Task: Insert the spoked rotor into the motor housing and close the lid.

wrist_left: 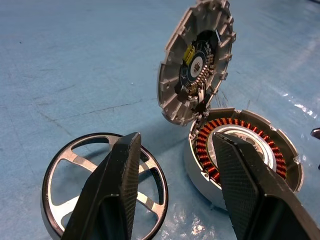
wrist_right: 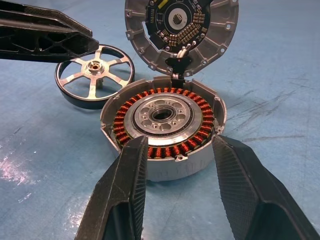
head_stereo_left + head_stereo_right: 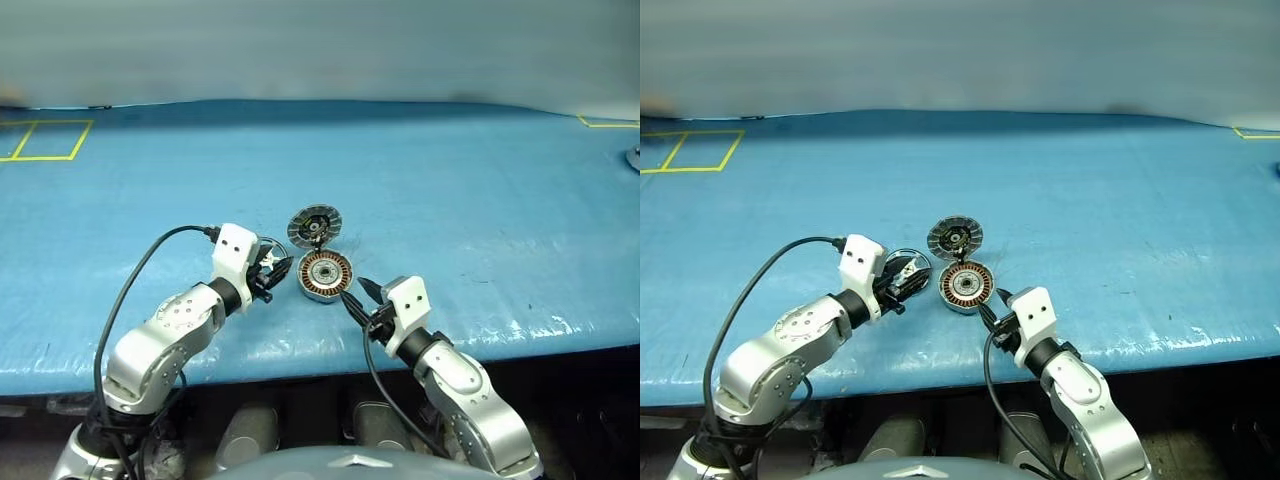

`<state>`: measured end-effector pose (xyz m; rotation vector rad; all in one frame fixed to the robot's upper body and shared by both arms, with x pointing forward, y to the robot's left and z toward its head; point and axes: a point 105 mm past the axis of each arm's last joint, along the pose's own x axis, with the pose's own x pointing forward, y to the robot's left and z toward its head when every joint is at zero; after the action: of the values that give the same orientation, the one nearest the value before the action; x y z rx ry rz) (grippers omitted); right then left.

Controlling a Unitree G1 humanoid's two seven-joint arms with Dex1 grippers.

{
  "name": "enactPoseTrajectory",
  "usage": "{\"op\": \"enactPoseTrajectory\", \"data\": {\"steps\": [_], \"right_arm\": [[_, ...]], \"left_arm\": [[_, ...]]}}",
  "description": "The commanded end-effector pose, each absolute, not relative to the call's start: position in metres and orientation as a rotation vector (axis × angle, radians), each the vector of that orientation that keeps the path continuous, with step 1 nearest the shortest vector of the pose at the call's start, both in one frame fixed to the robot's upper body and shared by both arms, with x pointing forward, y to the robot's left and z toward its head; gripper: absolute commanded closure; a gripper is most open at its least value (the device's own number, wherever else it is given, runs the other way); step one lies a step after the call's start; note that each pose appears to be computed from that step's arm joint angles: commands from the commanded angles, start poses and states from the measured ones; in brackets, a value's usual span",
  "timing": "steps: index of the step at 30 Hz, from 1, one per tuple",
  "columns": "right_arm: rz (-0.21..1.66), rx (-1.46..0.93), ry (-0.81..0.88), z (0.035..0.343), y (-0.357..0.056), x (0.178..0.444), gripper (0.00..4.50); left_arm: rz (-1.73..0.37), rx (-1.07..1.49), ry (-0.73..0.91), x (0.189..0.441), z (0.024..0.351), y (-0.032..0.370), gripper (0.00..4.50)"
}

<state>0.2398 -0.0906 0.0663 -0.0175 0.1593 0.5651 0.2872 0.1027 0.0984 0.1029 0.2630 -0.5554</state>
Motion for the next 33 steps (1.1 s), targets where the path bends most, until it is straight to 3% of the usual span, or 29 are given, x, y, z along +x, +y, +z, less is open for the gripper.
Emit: {"op": "enactPoseTrajectory", "data": {"steps": [1, 13, 33], "right_arm": [[0.553, -0.018, 0.123, 0.076, -0.092, 0.241, 2.37], [0.564, -0.015, 0.135, 0.074, -0.088, 0.241, 2.37], [0.564, -0.008, 0.133, 0.075, -0.087, 0.242, 2.37]], "left_arm": [[-0.494, 0.172, 0.222, 0.293, 0.106, 0.107, 1.92], [-0.378, 0.295, 0.294, 0.297, 0.086, 0.112, 1.92], [-0.303, 0.252, 0.435, 0.297, 0.059, 0.126, 1.92]]}}
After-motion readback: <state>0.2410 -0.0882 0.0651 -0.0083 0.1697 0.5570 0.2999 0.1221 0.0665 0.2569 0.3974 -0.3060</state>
